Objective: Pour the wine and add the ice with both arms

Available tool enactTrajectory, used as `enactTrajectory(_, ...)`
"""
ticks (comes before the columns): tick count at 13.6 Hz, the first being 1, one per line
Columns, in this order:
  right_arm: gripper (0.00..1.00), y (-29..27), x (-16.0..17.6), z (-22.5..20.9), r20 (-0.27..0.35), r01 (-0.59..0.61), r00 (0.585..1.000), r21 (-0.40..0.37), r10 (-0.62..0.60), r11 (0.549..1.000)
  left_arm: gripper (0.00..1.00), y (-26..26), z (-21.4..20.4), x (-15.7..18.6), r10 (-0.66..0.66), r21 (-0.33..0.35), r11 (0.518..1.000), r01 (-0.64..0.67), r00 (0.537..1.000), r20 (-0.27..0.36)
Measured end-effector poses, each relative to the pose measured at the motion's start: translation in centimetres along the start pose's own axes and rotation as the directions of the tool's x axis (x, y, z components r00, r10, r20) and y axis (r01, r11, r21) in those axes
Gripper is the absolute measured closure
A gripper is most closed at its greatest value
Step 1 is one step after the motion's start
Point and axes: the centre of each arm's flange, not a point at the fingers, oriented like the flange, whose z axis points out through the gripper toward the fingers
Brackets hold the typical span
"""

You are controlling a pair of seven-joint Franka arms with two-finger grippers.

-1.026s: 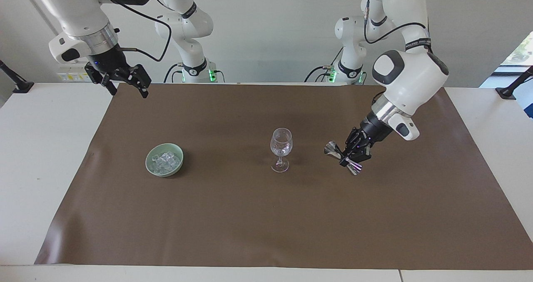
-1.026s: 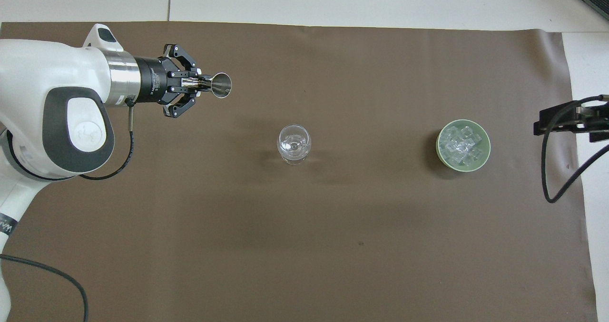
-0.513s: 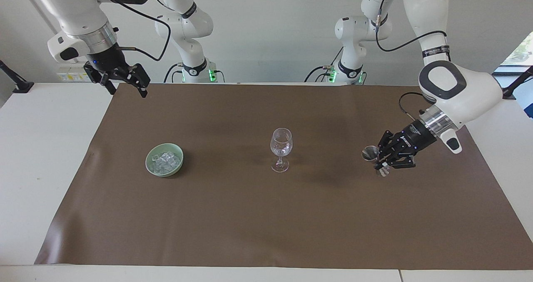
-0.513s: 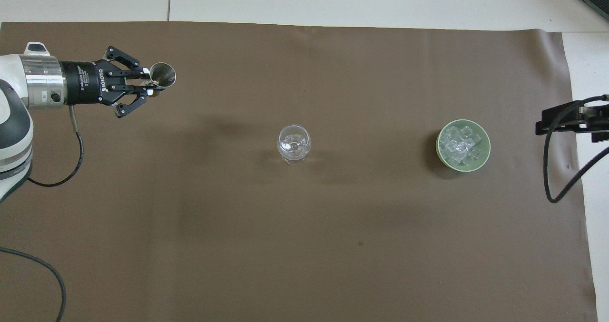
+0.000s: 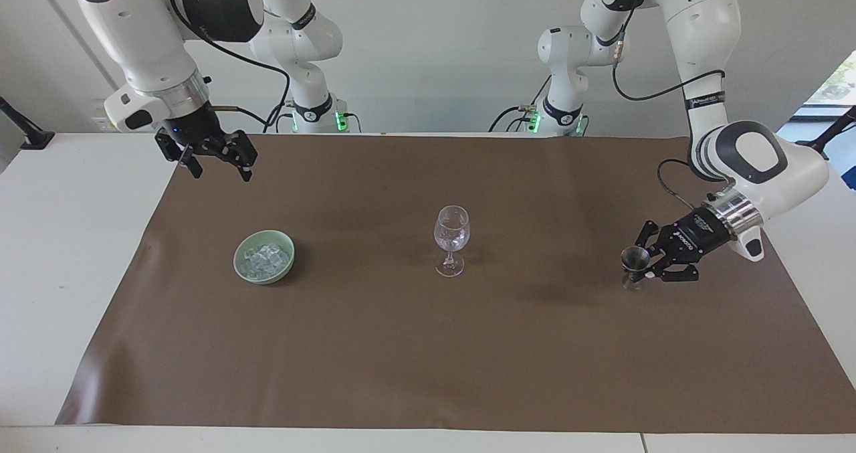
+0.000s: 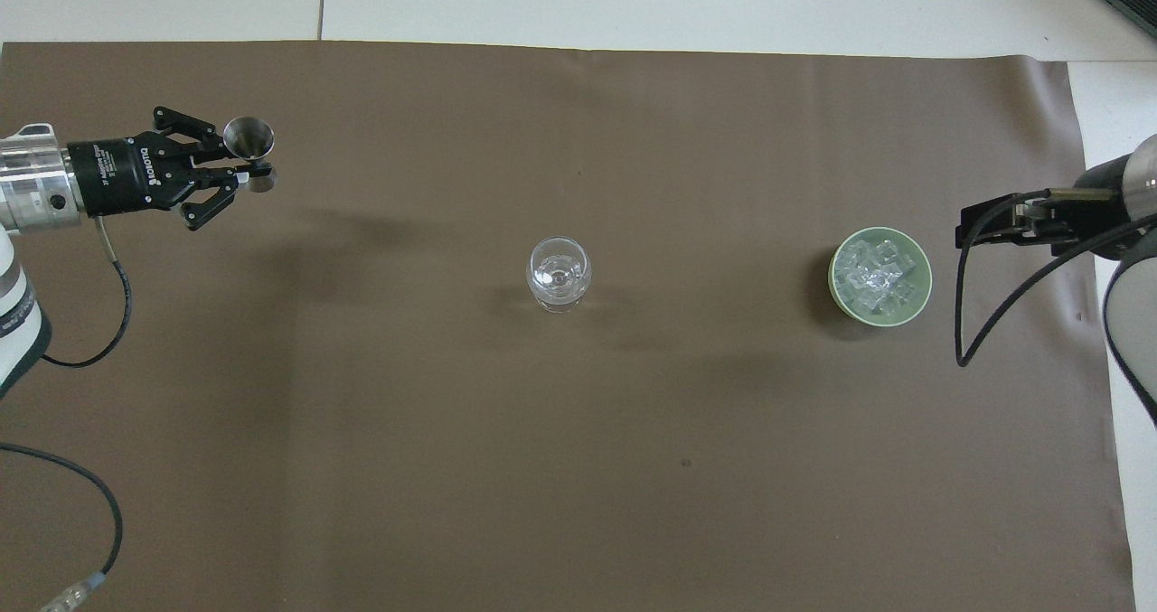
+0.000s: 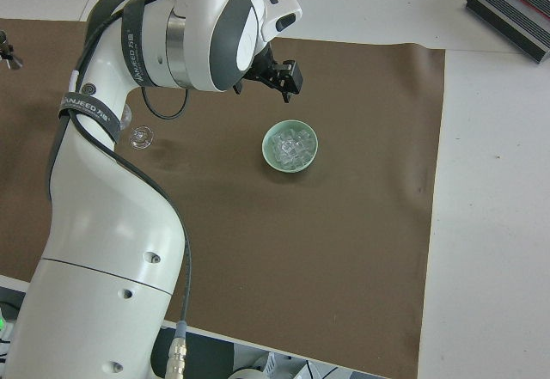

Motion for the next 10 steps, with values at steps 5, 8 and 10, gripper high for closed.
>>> enactTrajectory(5,0.0,-0.7,-0.6,4.8,0.049,0.15,0.988,0.006,-0.15,0.989,0.79,-2.5,-1.0,6.7,-0.139,-0.063,0.987,0.147,0.984,0.113)
enactTrajectory(8,0.0,-1.3,-0.9,7.2,0.052,0.243,0.969,0.011,-0.243,0.97,0.79,-3.7,-1.7,9.5,-0.21,-0.097,0.969,0.227,0.964,0.163)
enactTrajectory(10,0.0,-1.3,-1.0,8.5,0.043,0.284,0.958,0.011,-0.284,0.959,0.79,-5.1,-2.3,12.1,-0.257,-0.121,0.952,0.281,0.949,0.181)
